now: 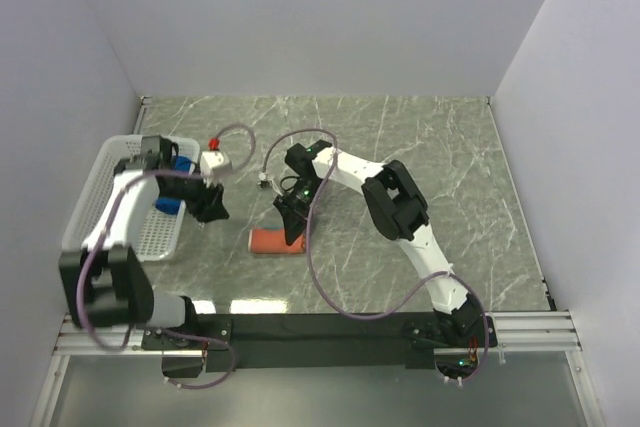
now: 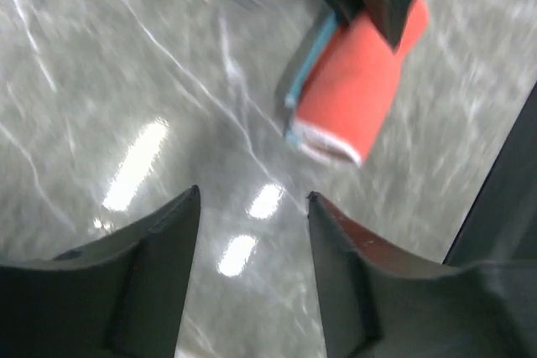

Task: Roll the towels
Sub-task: Roll the towel

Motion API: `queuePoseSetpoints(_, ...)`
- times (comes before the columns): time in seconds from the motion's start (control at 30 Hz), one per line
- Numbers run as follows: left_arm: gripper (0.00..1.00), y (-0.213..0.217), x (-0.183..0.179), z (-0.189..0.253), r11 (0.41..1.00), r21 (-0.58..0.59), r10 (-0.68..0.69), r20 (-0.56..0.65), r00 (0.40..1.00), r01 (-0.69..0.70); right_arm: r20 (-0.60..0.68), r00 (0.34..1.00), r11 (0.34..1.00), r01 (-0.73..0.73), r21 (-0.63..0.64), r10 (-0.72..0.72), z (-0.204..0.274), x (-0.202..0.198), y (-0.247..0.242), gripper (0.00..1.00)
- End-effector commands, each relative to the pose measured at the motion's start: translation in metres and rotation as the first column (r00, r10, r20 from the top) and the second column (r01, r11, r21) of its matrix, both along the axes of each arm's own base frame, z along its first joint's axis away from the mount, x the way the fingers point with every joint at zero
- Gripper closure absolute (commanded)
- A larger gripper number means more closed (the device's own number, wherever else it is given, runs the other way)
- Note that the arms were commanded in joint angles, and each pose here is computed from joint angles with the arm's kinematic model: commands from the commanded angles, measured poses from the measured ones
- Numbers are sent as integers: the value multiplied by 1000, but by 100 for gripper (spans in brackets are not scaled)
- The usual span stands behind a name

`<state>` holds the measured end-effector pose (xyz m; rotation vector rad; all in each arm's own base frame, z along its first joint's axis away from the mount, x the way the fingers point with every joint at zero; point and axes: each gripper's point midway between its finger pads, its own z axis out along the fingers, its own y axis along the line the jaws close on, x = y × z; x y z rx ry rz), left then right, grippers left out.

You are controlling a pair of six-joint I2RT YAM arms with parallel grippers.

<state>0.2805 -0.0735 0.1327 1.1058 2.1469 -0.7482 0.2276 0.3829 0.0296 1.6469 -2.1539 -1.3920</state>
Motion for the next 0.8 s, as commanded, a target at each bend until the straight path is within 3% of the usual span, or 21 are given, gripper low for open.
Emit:
queuePoseSetpoints(0.0,35,12,-17,-15,985,168,-77,163,984,49,-197,980,967,-62,-247,12,-56,-36,-40,100)
queuePoseSetpoints(0.03,30,2,-19,-5,976,204,-130,258,957,77,-224,975,962,-69,-263,9,-57,-39,-42,100)
queuePoseSetpoints(0.1,25,-6,-34,-19,960,257,-187,288,939,112,-257,967,959,-74,-272,2,-66,-40,-41,100)
queuePoseSetpoints(0.13,20,-25,-34,-10,950,275,-250,375,893,150,-274,962,958,-77,-276,-2,-67,-42,-41,100)
queuePoseSetpoints(0.2,15,-37,-45,-22,933,313,-299,392,870,179,-293,956,953,-66,-295,-25,-74,-42,-40,100)
queuePoseSetpoints(0.27,6,-65,-53,-17,915,321,-375,457,806,244,-301,953,953,-63,-298,-31,-76,-40,-39,100)
queuePoseSetpoints(0.4,1,-95,-68,-33,875,367,-467,476,745,315,-346,936,946,-57,-318,-60,-83,-42,-40,100)
queuePoseSetpoints(0.57,1,-125,-81,-49,833,397,-545,471,694,385,-377,922,948,-38,-317,-89,-87,-39,-36,100)
queuePoseSetpoints(0.77,14,-135,-78,-73,822,403,-554,406,726,402,-361,926,951,-9,-309,-109,-87,-35,-35,100)
